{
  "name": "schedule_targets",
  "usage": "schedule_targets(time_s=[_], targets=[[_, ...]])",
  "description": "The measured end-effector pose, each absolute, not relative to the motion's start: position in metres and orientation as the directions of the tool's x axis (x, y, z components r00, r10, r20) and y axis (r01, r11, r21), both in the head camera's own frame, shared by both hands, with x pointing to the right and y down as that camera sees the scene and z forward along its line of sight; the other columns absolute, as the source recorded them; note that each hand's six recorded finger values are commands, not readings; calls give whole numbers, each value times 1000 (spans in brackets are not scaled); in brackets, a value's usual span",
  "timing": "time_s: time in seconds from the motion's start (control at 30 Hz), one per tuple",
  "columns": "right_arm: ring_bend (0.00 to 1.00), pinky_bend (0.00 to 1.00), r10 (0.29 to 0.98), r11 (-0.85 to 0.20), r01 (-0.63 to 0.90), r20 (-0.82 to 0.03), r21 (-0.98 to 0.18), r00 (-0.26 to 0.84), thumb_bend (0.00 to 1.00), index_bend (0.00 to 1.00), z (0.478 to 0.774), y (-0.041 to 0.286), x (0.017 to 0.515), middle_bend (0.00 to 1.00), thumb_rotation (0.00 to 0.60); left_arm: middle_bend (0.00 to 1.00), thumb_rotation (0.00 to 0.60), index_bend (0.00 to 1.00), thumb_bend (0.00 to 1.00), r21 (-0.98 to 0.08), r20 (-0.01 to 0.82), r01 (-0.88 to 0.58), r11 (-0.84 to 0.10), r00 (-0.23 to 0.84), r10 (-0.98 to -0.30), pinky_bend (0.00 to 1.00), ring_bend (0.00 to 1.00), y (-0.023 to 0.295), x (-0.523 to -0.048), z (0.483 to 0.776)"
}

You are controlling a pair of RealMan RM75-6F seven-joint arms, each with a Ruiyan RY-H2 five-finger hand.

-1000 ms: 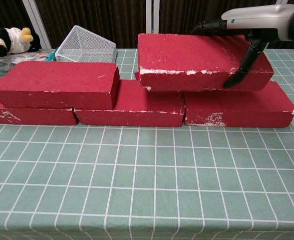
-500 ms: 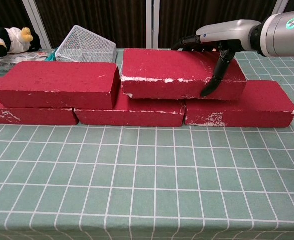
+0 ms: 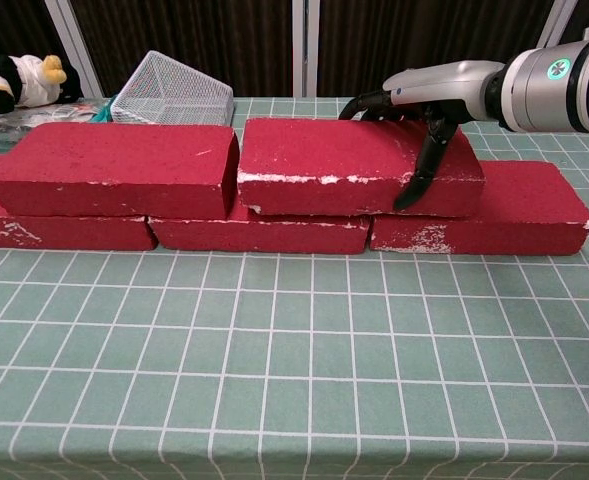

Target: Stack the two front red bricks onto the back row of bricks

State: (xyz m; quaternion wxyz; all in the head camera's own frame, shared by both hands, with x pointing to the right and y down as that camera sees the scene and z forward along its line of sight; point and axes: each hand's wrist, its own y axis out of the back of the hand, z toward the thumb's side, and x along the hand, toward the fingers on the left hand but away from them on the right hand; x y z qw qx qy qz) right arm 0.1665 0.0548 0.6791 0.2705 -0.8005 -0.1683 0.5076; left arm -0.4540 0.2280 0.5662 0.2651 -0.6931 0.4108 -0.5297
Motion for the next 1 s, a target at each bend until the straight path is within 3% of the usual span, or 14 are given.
schedule_targets(time_s=[1.0], targets=[[168, 194, 546, -806, 1, -742, -592, 388, 62, 75, 683, 55, 150, 221, 600, 0, 600, 35, 44, -789, 522, -318, -526, 108, -846, 0, 0, 231, -459, 567]])
